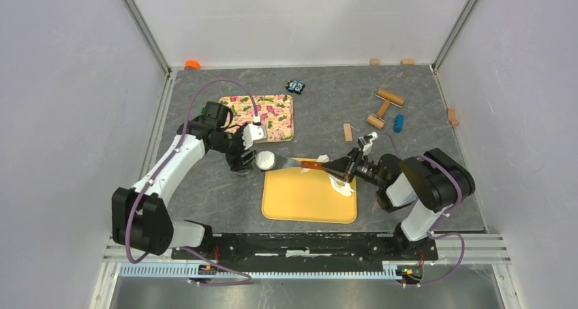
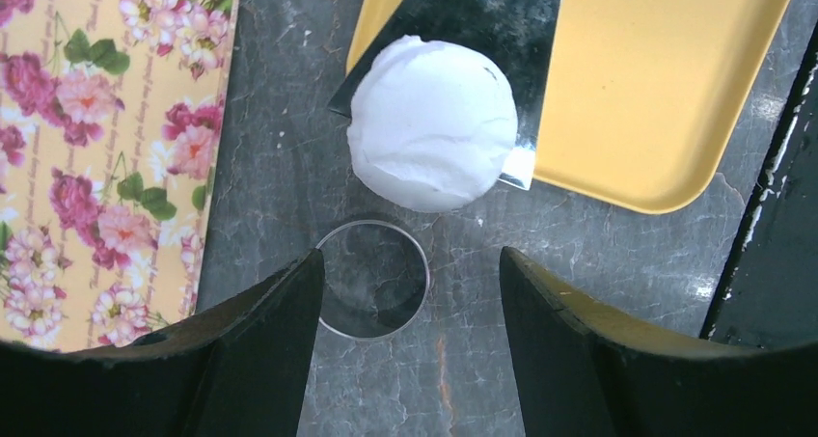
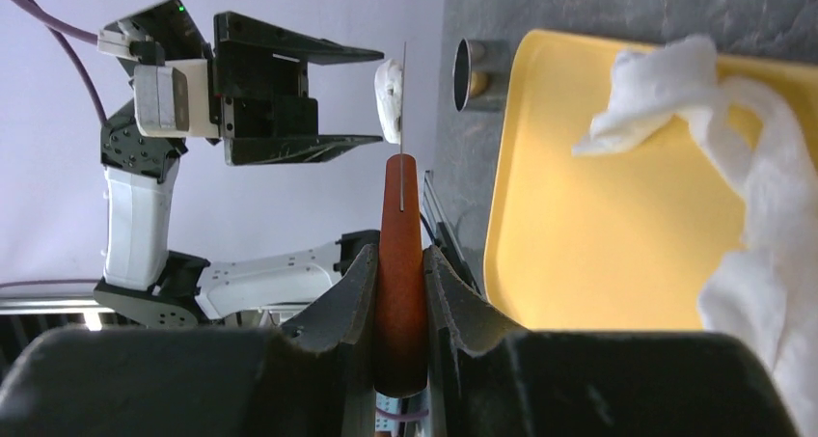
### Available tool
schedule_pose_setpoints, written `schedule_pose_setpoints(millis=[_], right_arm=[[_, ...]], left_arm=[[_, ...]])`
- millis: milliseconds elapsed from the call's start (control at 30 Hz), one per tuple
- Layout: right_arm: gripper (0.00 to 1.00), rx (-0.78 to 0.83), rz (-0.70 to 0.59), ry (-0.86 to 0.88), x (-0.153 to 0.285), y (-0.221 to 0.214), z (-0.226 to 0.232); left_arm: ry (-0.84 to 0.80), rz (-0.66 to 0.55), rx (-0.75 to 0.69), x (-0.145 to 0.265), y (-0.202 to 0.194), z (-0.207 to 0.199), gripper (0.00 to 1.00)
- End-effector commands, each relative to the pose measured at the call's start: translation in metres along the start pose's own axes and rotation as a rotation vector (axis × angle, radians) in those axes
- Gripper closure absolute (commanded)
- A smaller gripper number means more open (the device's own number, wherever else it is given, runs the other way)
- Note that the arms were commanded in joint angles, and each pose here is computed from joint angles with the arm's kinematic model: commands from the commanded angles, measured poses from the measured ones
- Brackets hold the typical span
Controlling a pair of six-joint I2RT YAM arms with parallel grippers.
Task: Roll out the dumpling wrappers from the dough
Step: Place the dumpling wrapper on the plate.
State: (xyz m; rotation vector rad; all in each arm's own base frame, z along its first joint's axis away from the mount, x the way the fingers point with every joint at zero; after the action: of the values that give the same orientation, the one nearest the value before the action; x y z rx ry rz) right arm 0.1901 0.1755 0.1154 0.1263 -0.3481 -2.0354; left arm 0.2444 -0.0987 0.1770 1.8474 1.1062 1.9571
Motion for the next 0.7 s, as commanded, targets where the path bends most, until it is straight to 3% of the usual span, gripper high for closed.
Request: schedule_pose_setpoints(millis=[0, 333, 667], right_arm=[[1.0, 0.127, -0.082, 0.191, -0.012, 0.025, 0.029], [1.0, 0.162, -0.167, 0.182, -0.075, 0.092, 0.027], [1.0, 0.291, -0.105, -0.117, -0.138, 0.138, -0.012]], left_arm=[[0.014, -0.066, 0.055, 0.012, 0.003, 0.001, 0.26], [0.089, -0.08, 0.077, 0.029, -0.006, 0.009, 0.25], [0.102, -0.058, 0.106, 0.032, -0.023, 0.014, 0.24]])
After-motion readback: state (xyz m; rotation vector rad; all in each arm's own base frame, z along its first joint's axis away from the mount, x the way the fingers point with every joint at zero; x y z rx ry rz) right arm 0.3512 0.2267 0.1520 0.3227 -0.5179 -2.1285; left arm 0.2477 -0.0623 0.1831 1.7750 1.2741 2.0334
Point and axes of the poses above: each gripper's point midway between its finger pads, its own x axis back along the fingers, its own z axis along the line the jaws close on, y = z × x, the point moved 7 cm from there along x, back along the fingers, and after that the axes turned 11 degrees about x, right-handed, at the moved point
